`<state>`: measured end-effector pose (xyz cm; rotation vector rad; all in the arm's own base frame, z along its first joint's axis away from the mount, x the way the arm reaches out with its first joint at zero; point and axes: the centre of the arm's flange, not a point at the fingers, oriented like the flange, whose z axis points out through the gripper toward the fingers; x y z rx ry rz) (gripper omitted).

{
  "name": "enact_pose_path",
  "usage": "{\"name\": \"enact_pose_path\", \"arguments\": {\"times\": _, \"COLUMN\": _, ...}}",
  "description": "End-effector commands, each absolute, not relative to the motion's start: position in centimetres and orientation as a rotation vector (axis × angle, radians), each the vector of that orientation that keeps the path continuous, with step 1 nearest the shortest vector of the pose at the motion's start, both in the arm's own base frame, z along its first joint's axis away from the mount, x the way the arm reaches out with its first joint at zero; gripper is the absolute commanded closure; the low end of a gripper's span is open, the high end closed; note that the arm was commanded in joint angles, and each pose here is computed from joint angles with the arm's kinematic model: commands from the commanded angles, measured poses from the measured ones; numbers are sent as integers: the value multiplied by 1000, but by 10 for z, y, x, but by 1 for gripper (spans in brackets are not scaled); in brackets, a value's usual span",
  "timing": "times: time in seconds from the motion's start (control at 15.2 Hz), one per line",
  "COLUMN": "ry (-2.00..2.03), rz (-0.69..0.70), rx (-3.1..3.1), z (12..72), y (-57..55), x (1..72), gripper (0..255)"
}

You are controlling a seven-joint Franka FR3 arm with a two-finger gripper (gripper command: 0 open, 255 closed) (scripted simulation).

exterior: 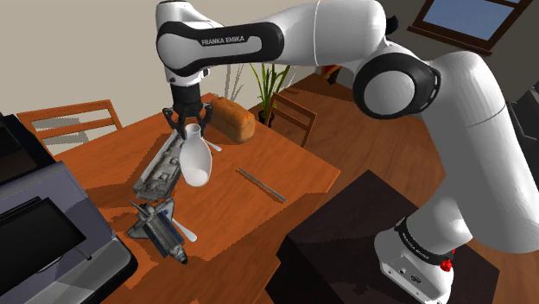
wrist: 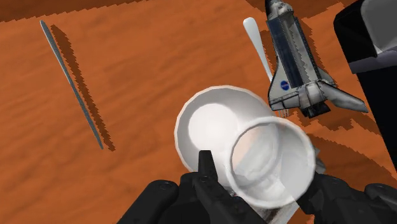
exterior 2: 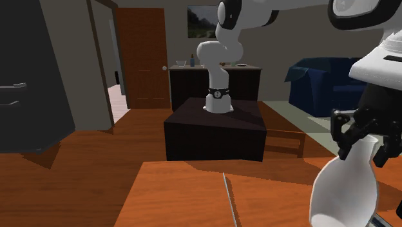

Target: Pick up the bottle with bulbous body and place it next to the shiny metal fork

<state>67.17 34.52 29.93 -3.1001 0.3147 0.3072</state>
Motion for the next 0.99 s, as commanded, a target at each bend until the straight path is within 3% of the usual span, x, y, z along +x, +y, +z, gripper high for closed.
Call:
{"name": "enact_pose_path", "arguments": {"times": 0.0, "ry": 316, "rz": 305, "rx": -3099, "z": 289, "y": 346, "x": 671, "gripper": 255}}
{"name": "enact_pose_path", "arguments": {"times": 0.92, "ry": 316, "rz": 305, "rx": -3099, "z": 224, "y": 346, "x": 671, "gripper": 255}}
